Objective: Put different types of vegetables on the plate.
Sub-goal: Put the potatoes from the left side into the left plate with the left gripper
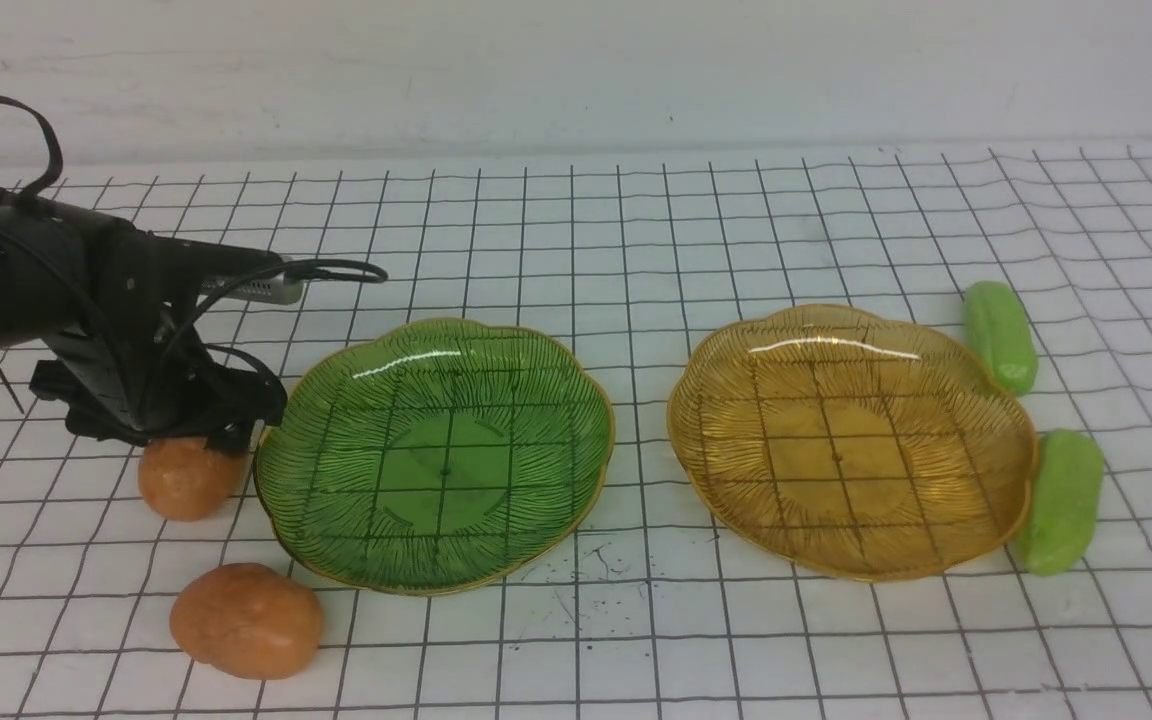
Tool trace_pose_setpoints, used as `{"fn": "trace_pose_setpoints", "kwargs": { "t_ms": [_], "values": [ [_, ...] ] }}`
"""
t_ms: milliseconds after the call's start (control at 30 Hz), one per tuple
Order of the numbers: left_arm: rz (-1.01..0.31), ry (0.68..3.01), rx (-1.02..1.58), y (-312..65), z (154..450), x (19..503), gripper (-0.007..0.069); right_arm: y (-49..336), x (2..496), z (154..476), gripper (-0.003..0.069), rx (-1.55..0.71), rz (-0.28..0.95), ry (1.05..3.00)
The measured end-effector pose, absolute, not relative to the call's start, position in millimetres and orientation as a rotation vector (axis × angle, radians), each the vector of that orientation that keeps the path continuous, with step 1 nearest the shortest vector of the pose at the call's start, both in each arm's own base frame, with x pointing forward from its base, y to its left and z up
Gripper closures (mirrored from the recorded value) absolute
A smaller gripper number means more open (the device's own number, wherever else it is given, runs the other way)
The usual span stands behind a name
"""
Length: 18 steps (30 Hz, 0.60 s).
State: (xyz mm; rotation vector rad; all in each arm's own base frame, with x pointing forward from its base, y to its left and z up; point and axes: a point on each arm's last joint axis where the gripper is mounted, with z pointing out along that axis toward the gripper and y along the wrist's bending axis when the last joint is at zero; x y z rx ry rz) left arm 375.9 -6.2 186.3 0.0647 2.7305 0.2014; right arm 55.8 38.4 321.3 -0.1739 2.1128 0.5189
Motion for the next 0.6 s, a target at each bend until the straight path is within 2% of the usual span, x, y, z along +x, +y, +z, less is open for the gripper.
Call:
{"fn": "trace_pose_setpoints", "kwargs": {
  "t_ms": [67, 333, 433, 500, 533, 567, 600],
  "values": [
    [0.213, 2.738, 0.069, -5, 186, 375, 0.0188, 38, 56, 321, 0.0661, -0.174, 0.519, 2.113],
    [0.241, 2.782, 0.064, -4, 188, 373, 0.0188, 38, 56, 321, 0.0661, -0.180, 0.515, 2.112],
    [0.262, 2.811, 0.045, -2, 198, 372, 0.0188, 38, 56, 321, 0.0661, -0.183, 0.514, 2.111],
    [0.230, 2.765, 0.009, -5, 225, 373, 0.0188, 38, 56, 321, 0.0661, -0.184, 0.513, 2.111],
    [0.226, 2.767, 0.007, -6, 227, 373, 0.0188, 38, 56, 321, 0.0661, -0.184, 0.513, 2.111],
    [0.174, 2.719, -0.006, -14, 244, 371, 0.0188, 38, 56, 321, 0.0661, -0.185, 0.513, 2.111],
    [0.147, 2.708, -0.007, -17, 249, 370, 0.0188, 38, 56, 321, 0.0661, -0.185, 0.513, 2.111]
  ]
}}
